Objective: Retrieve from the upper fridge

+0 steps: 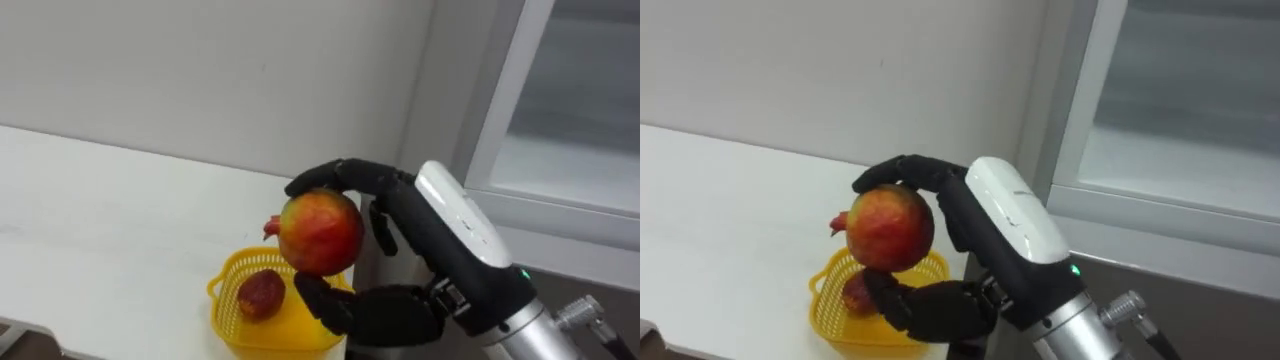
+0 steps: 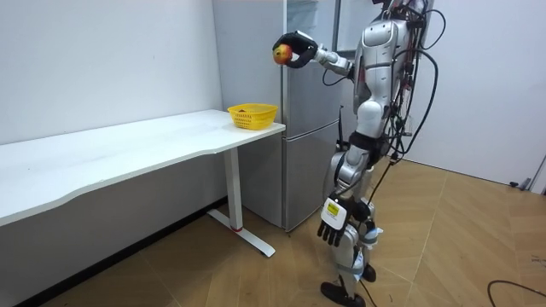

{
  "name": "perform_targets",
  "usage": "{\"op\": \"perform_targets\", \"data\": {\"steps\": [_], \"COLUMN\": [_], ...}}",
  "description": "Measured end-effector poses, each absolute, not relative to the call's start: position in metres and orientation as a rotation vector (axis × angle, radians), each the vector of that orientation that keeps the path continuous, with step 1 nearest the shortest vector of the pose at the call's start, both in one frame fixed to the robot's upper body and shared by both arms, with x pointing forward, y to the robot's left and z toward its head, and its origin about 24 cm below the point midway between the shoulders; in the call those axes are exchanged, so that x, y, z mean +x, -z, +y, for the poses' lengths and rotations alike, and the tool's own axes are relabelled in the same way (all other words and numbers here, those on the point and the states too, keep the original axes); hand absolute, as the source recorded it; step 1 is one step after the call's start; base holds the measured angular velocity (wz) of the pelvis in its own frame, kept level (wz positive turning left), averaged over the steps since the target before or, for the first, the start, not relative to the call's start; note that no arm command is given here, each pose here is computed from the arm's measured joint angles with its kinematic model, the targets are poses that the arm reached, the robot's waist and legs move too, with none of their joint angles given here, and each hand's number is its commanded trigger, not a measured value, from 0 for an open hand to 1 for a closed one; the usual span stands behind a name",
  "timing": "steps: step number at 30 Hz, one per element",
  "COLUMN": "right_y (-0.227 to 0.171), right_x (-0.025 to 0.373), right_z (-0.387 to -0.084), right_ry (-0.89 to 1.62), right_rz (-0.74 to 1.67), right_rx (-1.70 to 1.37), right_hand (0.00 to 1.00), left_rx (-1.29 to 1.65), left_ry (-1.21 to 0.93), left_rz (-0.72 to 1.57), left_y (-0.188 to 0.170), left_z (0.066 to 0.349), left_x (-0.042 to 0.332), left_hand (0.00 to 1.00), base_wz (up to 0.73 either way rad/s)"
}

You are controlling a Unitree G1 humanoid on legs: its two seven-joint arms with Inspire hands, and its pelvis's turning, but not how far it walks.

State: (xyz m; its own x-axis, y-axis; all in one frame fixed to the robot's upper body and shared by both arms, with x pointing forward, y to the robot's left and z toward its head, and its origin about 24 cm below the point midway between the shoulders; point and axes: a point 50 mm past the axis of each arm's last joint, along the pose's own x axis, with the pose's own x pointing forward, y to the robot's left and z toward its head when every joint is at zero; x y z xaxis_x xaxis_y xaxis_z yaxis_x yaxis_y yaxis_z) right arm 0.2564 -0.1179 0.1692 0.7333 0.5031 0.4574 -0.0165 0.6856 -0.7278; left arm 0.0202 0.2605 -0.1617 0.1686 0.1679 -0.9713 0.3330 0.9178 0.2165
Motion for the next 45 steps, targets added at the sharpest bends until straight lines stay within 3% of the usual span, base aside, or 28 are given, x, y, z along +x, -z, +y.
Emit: {"op": "perform_targets", "data": {"steps": [20, 45], "right_y": [-0.133, -0.097], "right_x": [0.308, 0.320], "right_z": [-0.150, -0.164], "right_ry": [-0.243, -0.281], "right_rz": [-0.436, -0.221], "right_rx": [-0.976, -1.081], "right_hand": [1.00, 1.00], "left_rx": [0.415, 0.471], "left_ry": [0.100, 0.154], "left_rz": [1.424, 1.448], "left_y": [0.158, 0.151], "left_z": [0.272, 0.284], "left_x": [0.020, 0.017], "left_hand": [0.00, 0.00], "base_wz": [0.11, 0.04]}}
